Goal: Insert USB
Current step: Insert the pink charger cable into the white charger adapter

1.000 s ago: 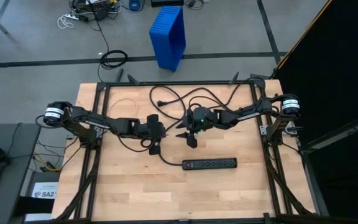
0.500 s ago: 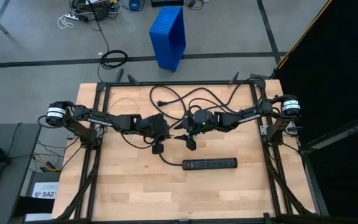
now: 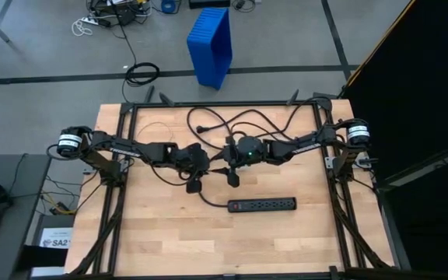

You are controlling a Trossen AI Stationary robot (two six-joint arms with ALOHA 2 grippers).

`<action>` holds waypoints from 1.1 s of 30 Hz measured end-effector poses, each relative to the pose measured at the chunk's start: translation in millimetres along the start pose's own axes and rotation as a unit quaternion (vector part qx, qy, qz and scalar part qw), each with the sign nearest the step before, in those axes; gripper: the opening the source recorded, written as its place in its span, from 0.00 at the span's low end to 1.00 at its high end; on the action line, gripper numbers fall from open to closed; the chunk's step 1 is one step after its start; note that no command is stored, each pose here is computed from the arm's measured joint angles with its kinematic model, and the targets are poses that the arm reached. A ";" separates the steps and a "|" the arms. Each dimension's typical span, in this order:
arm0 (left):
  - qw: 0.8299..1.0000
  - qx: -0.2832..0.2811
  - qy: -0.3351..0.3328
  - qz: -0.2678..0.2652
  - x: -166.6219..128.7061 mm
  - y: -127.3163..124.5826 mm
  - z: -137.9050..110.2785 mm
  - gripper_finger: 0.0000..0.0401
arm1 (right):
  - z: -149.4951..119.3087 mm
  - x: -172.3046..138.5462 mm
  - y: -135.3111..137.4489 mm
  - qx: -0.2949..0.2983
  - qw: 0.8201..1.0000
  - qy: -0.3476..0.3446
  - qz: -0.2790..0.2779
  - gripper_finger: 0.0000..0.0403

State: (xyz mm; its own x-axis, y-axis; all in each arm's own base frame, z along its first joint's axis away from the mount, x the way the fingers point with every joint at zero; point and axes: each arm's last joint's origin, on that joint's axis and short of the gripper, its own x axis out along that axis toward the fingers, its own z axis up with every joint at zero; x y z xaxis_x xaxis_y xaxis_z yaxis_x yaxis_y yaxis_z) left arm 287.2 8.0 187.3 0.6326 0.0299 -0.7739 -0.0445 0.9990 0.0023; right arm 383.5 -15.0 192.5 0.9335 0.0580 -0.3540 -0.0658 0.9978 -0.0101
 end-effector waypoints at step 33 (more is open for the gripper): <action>1.000 0.015 -0.002 0.001 0.2 0.0 0.1 0.00 | -31.8 24.1 1.8 0.032 0.999 0.039 0.006 0.35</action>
State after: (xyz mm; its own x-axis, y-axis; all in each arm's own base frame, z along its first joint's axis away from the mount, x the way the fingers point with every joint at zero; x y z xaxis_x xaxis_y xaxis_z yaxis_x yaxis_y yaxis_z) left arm 287.4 8.0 187.3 0.6363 0.0312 -0.7708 -0.0219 0.9995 0.0223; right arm 394.6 -12.8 154.2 0.9026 0.0690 -0.4249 -0.0514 0.9973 0.0527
